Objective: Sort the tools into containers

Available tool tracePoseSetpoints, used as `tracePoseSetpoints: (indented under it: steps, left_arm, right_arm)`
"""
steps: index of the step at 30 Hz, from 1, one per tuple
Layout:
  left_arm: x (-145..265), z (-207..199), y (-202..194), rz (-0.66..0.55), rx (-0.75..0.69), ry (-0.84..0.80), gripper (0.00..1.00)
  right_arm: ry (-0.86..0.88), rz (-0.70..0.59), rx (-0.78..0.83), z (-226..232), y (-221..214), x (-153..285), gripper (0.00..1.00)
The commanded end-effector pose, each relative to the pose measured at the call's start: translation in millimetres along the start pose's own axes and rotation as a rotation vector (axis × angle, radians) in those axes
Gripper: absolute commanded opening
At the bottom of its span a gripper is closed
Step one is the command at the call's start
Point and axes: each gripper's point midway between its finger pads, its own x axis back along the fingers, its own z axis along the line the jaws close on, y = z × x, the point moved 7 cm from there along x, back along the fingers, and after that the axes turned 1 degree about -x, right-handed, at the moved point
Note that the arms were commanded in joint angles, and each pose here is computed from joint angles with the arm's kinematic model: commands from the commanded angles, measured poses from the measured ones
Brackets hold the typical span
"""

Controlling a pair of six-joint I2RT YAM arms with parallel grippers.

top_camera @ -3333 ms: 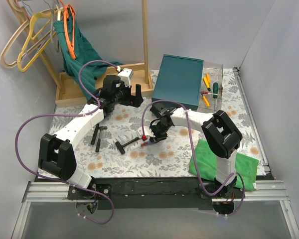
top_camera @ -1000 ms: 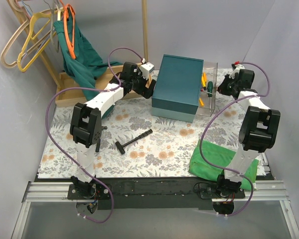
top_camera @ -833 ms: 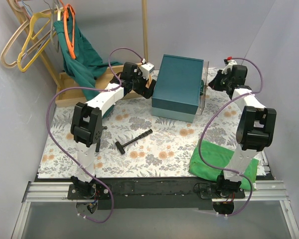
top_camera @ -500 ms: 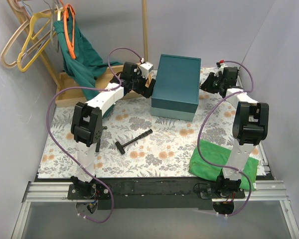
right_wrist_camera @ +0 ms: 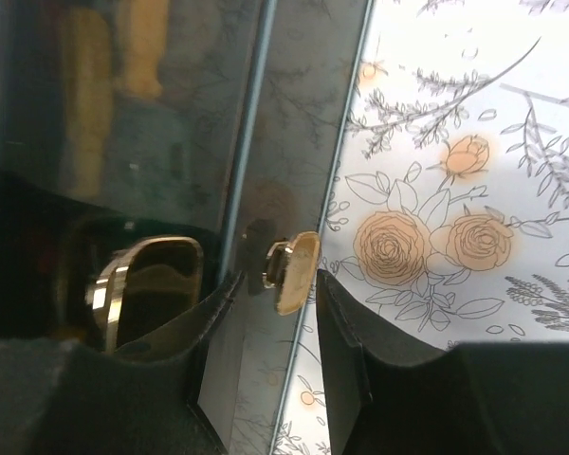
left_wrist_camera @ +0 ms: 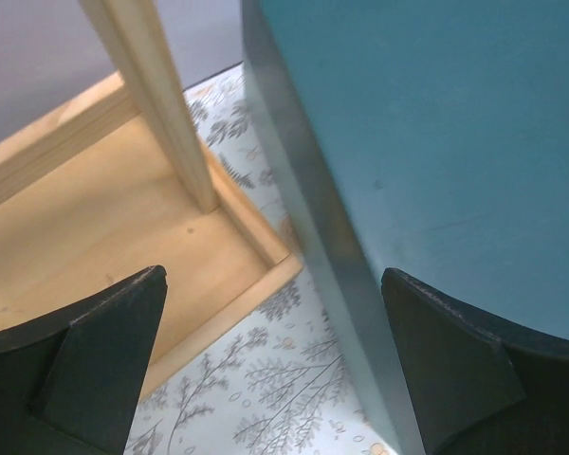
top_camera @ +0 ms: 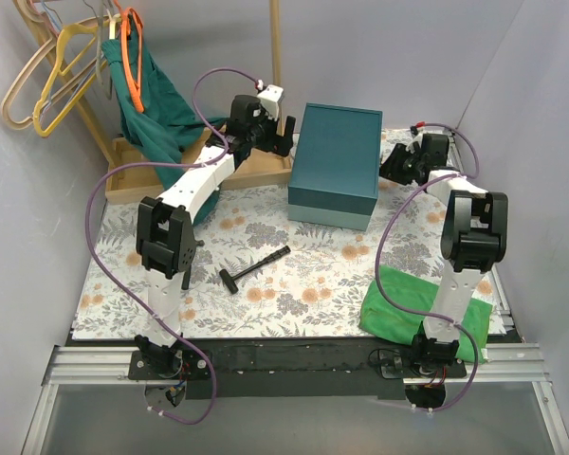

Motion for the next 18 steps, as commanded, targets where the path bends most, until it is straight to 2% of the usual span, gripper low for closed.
tracePoseSetpoints:
  steps: [1, 5, 9, 18]
  left_arm:
    - [11, -15, 30, -0.068, 0.029, -0.115, 0.98]
    - [5, -18, 17, -0.022, 0.027, -0.139, 0.98]
    - [2, -19, 4, 0.02, 0.014, -0.156, 0.98]
    - [-2, -17, -31, 0.132, 0.027, -0.143, 0.98]
  right_arm:
    - [0.025, 0.007, 0.004, 3, 2, -14, 0.43]
    - [-0.022, 0.028, 0.015, -3, -5, -22, 0.42]
    - [-0.178, 0.048, 0.004, -20, -14, -24, 0.35]
    - [-0.358, 0.023, 0.024, -50, -12, 13, 0.31]
